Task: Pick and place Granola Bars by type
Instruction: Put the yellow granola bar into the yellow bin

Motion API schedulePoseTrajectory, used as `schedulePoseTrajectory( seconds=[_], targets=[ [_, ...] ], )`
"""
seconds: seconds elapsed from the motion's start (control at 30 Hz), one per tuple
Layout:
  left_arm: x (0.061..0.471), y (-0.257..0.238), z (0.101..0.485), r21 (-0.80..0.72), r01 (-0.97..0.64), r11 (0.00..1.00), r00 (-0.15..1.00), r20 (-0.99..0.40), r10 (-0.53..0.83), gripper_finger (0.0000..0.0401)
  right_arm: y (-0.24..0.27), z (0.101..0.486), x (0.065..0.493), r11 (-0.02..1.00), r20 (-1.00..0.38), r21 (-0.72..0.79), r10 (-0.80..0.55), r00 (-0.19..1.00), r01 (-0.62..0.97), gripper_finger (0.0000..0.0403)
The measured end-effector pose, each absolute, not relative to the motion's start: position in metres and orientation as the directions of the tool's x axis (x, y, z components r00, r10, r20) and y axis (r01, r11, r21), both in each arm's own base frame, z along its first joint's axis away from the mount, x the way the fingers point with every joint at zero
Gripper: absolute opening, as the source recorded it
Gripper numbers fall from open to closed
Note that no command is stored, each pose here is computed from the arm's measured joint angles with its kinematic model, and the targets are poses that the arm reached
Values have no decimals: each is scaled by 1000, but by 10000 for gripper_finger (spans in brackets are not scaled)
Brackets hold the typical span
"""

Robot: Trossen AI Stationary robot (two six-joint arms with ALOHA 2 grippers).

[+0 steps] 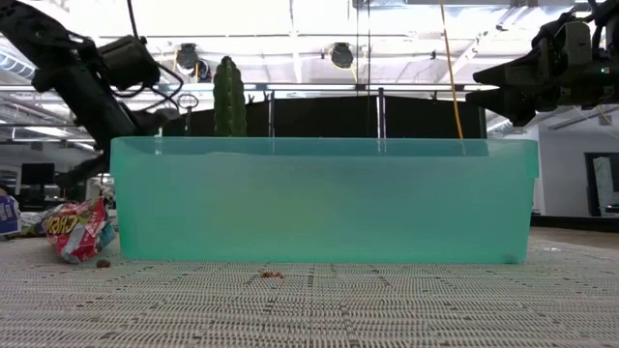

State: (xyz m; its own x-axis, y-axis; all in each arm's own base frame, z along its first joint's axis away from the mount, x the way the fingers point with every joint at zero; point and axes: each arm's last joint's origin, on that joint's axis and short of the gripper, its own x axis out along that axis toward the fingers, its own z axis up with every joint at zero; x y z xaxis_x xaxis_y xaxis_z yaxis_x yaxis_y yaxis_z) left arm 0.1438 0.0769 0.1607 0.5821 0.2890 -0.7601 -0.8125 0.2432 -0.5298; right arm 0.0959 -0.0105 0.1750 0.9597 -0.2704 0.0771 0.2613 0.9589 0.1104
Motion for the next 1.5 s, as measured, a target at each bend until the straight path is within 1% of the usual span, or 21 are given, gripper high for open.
schedulePoseTrajectory(
  seconds=[0.17,0.37,0.57,0.7,0.87,1.0,1.23,1.37,1.5],
  targets=[
    [135,73,180,-527,-805,273,592,-744,310,15,-11,175,96,959,77,110,-270,960,261,279],
    [125,66,210,-550,-779,301,624,-724,294,15,-11,175,96,959,77,110,-270,960,261,279],
    [115,60,255,-554,-765,329,639,-718,276,15,-11,175,96,959,77,110,-270,960,261,279],
    [111,57,285,-571,-739,357,666,-698,261,10,-11,175,96,959,77,110,-271,960,262,279],
    [105,53,318,-601,-710,368,697,-674,244,10,-11,175,96,959,77,110,-271,960,262,279],
    [102,49,336,-607,-700,378,700,-689,190,10,-11,175,96,959,77,110,-270,960,261,279],
    [114,43,361,-619,-689,377,693,-715,90,10,-11,175,96,959,77,110,-270,960,261,279],
    [133,40,378,-635,-671,382,701,-712,47,10,-11,175,96,959,77,110,-271,960,262,279],
    [156,39,394,-635,-668,387,701,-712,40,9,-11,175,96,959,77,110,-271,960,262,279]
  ],
)
